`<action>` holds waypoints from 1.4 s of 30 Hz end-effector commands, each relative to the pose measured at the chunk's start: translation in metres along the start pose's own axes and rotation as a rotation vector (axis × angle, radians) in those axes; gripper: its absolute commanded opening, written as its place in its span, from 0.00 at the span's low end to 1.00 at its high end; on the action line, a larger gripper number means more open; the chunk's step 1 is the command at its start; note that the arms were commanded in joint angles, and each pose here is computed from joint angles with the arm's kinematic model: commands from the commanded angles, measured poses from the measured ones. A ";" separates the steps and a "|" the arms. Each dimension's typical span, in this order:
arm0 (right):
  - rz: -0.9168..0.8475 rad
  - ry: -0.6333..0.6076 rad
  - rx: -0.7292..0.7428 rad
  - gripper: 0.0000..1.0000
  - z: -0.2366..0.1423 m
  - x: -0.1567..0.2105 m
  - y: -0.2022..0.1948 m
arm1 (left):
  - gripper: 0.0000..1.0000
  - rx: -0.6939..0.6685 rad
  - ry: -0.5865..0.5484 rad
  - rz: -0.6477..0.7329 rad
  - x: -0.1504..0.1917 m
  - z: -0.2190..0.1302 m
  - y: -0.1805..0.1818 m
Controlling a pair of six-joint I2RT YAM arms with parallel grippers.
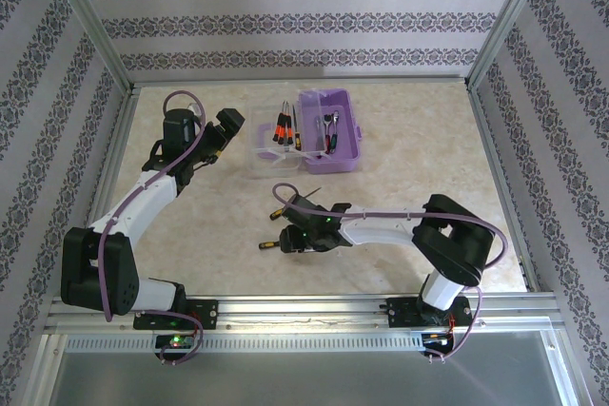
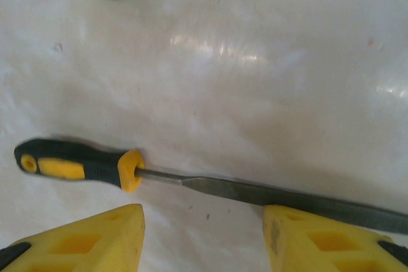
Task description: Pack the tool kit
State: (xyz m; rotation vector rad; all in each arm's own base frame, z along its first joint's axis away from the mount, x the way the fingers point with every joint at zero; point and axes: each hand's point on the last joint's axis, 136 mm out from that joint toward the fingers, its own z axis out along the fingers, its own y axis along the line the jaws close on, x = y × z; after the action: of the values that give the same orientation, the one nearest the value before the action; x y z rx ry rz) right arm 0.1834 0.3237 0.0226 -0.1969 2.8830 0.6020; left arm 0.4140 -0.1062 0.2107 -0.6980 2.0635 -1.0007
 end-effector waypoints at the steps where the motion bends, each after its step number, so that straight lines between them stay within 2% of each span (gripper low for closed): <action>1: -0.025 -0.014 0.063 0.54 0.003 -0.014 -0.013 | 1.00 0.016 -0.025 0.026 -0.007 -0.005 -0.013; 5: -0.044 -0.001 0.098 0.53 0.004 -0.025 -0.027 | 1.00 0.016 -0.026 0.027 -0.007 -0.005 -0.013; 10: -0.046 0.004 0.176 0.53 0.002 -0.033 -0.064 | 1.00 0.015 -0.025 0.027 -0.007 -0.004 -0.012; 16: -0.114 -0.026 0.286 0.53 -0.018 -0.054 -0.092 | 1.00 0.011 -0.021 0.023 -0.007 -0.002 -0.010; 24: -0.135 -0.141 0.348 0.57 -0.047 -0.073 -0.076 | 1.00 0.008 -0.019 0.024 -0.006 -0.001 -0.009; 33: -0.157 -0.172 0.330 0.67 -0.012 -0.068 -0.020 | 1.00 0.001 -0.019 0.025 -0.006 -0.001 -0.008; 38: -0.162 -0.153 0.347 0.67 0.001 -0.067 -0.014 | 1.00 0.008 -0.016 0.024 -0.006 -0.001 -0.009; 42: -0.157 -0.146 0.375 0.65 0.001 -0.061 -0.025 | 1.00 0.011 -0.020 0.023 -0.007 -0.003 -0.010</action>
State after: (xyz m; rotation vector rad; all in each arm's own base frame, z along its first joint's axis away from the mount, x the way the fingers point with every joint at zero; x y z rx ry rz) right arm 0.2456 0.3159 0.0233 -0.3425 2.7529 0.0967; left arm 0.4145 -0.1051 0.2104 -0.7025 2.0612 -0.9934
